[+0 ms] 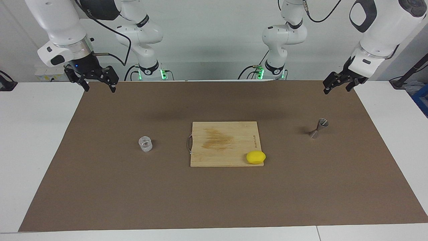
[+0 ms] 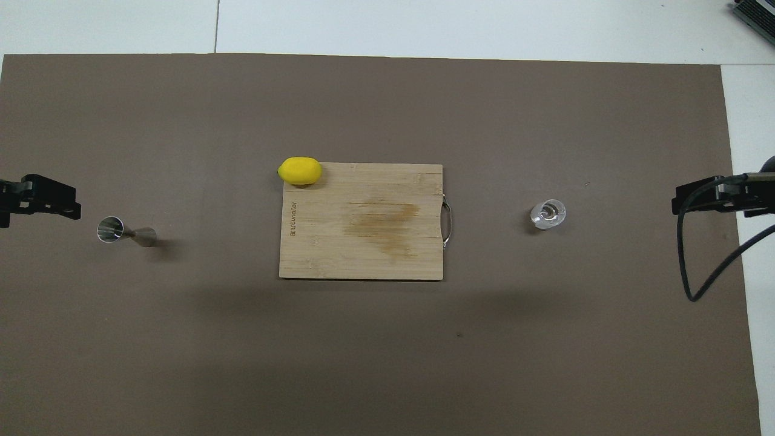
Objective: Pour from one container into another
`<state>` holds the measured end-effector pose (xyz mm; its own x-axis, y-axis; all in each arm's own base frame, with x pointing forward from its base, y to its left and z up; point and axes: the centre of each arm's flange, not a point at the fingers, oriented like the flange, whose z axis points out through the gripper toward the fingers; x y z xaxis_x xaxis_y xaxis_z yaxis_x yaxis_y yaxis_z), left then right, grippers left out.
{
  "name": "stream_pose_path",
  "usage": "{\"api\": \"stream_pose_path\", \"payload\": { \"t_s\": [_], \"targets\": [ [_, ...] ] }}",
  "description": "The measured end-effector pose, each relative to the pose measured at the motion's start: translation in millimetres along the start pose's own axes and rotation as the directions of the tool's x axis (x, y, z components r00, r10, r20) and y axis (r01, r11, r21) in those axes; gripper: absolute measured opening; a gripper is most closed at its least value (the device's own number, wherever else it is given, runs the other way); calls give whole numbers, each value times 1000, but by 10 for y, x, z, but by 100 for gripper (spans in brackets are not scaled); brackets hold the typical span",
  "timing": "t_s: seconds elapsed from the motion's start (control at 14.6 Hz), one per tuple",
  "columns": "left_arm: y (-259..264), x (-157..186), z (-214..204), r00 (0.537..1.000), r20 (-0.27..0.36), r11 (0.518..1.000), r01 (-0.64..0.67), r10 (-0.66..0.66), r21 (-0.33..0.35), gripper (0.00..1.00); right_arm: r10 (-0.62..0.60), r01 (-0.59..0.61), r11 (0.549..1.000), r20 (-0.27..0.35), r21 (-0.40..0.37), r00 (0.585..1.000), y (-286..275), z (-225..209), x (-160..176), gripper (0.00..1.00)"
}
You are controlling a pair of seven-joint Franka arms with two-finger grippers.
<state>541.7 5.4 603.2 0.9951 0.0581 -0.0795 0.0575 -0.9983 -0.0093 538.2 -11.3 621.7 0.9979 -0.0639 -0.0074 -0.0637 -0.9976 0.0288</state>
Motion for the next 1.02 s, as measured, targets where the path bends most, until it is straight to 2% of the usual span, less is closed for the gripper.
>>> {"api": "stream_pose_path", "payload": {
  "t_s": [0.55,0.75,1.02],
  "targets": [
    [1,-20,-42,1000,-11,1000,0,0,-1,100,0,0,1000,1,0,1000,0,-1,-1,100],
    [-31,32,-30,998,-60,1000,7,-7,-4,100,0,0,1000,1,0,1000,0,-1,-2,100],
    [-401,112,179,988,-133,997,74,-75,-14,100,26,-26,1000,3,0,1000,0,8,-2,100]
  ]
}}
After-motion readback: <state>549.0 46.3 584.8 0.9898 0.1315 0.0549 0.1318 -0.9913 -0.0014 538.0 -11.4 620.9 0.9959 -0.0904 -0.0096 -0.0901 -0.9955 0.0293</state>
